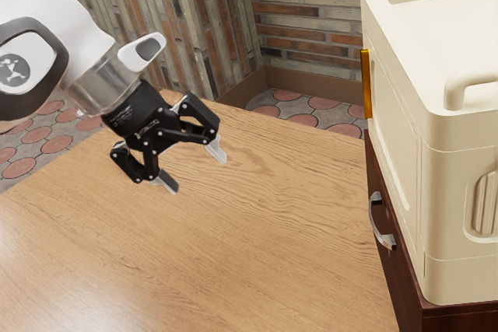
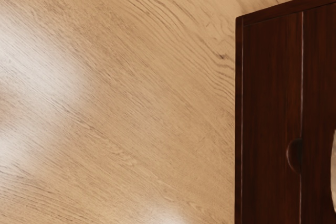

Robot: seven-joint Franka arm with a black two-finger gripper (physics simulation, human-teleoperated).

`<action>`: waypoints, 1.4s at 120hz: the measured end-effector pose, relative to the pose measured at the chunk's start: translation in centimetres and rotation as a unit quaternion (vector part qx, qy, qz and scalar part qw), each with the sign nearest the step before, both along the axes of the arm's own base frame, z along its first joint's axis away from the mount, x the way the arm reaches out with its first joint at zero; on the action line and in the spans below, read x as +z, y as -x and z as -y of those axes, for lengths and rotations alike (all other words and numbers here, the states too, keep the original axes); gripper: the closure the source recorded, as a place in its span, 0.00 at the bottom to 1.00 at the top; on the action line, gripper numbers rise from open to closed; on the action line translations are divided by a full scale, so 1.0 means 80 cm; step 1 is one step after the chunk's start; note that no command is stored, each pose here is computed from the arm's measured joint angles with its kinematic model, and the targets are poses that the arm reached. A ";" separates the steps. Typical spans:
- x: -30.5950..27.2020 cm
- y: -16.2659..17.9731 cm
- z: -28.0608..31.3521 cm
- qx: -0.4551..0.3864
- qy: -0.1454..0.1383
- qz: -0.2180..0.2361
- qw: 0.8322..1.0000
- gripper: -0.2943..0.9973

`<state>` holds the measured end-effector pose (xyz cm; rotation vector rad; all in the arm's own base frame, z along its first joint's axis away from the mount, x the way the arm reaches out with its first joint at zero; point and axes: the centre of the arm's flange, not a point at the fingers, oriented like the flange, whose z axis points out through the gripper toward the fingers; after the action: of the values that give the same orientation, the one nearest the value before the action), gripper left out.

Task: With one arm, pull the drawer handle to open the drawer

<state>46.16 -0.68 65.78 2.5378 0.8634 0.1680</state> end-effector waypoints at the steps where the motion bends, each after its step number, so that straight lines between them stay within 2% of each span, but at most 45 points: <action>1: -0.002 -0.001 0.001 0.001 0.001 0.001 1.000 0.26; 20: -0.036 -0.002 0.050 0.002 0.038 0.004 0.999 0.32; 36: -0.048 -0.006 0.062 0.019 0.055 0.016 0.998 0.38; 54: -0.068 -0.030 0.087 0.025 0.056 0.022 0.998 0.45; 70: -0.069 -0.039 0.102 0.027 0.053 0.034 0.998 0.41; 103: -0.097 -0.077 0.111 0.028 0.047 0.024 0.998 0.54; 126: -0.096 -0.075 0.143 0.010 0.050 0.029 0.998 0.58; 144: -0.104 -0.072 0.191 -0.010 0.067 0.028 0.997 0.60; 168: -0.121 -0.095 0.210 -0.008 0.083 0.026 0.996 0.63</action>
<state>53.78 -17.45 56.10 2.3745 0.8029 0.1492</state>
